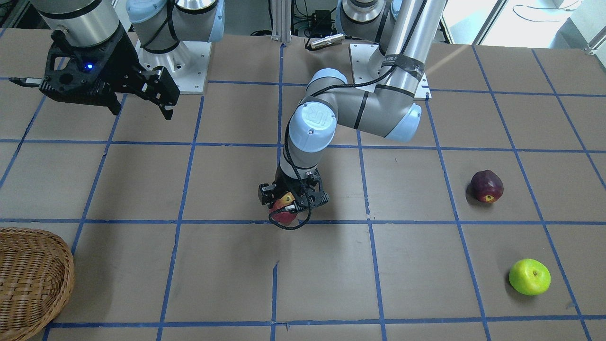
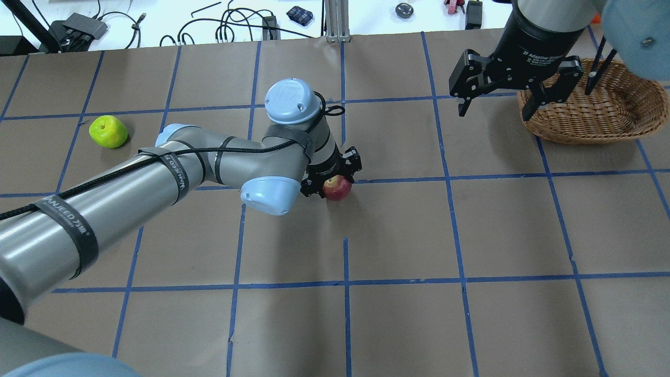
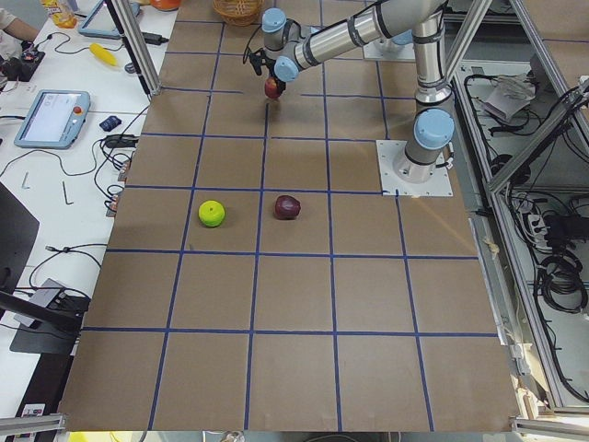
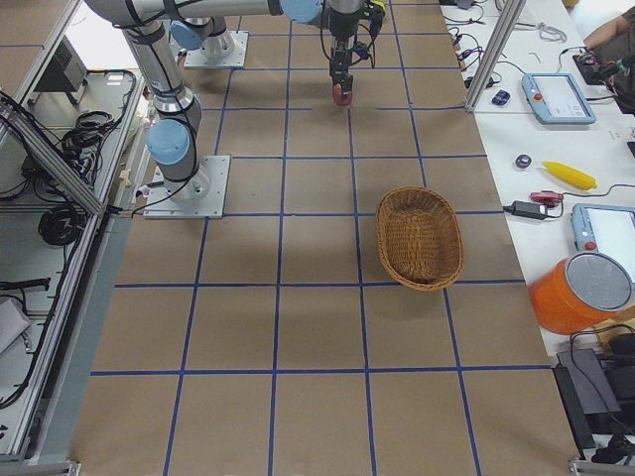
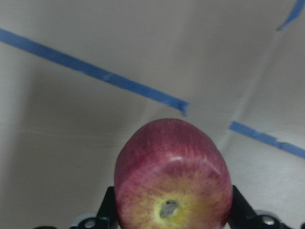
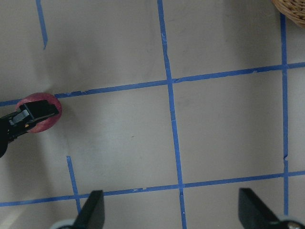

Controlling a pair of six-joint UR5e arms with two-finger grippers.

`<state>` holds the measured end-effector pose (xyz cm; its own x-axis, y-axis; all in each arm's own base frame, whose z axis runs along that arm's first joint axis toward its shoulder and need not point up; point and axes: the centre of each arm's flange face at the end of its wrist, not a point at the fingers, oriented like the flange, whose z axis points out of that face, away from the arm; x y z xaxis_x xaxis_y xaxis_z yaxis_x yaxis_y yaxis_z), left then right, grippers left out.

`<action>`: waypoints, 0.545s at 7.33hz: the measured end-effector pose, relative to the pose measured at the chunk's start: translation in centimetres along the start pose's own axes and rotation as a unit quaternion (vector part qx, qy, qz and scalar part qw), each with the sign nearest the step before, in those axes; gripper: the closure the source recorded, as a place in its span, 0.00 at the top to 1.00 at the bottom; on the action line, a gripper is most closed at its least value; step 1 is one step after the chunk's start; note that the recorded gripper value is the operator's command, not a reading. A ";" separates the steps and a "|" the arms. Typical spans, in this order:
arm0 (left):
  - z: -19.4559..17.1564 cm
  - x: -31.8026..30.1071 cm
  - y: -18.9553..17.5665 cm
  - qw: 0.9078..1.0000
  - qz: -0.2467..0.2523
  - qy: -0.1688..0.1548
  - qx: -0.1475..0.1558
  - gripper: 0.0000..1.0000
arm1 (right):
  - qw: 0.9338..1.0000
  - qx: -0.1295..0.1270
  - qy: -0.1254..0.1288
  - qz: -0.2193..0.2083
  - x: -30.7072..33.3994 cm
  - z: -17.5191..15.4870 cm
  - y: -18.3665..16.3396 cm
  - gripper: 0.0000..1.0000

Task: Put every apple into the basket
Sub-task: 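Carry the red apple with the left gripper to the table center and release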

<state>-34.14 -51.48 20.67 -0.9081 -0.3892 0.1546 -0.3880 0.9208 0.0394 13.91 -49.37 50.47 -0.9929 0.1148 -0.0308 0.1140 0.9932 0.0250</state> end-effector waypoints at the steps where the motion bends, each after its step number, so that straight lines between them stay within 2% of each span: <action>1: 0.8 0.6 0.4 1.000 0.000 -0.002 0.009 1.00 | 1.000 -0.003 0.000 -0.001 0.0 0.3 -0.2 1.00; 4: -0.4 1.0 0.6 0.999 0.005 -0.001 0.034 1.00 | 1.000 -0.025 0.004 0.000 0.0 2.9 -0.3 1.00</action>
<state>-35.24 -51.33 21.21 -0.9122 -0.3807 0.1516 -0.3892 0.9207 -0.0299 13.96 -49.56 47.54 -0.9931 0.1148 -0.0223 0.1129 0.9908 0.0746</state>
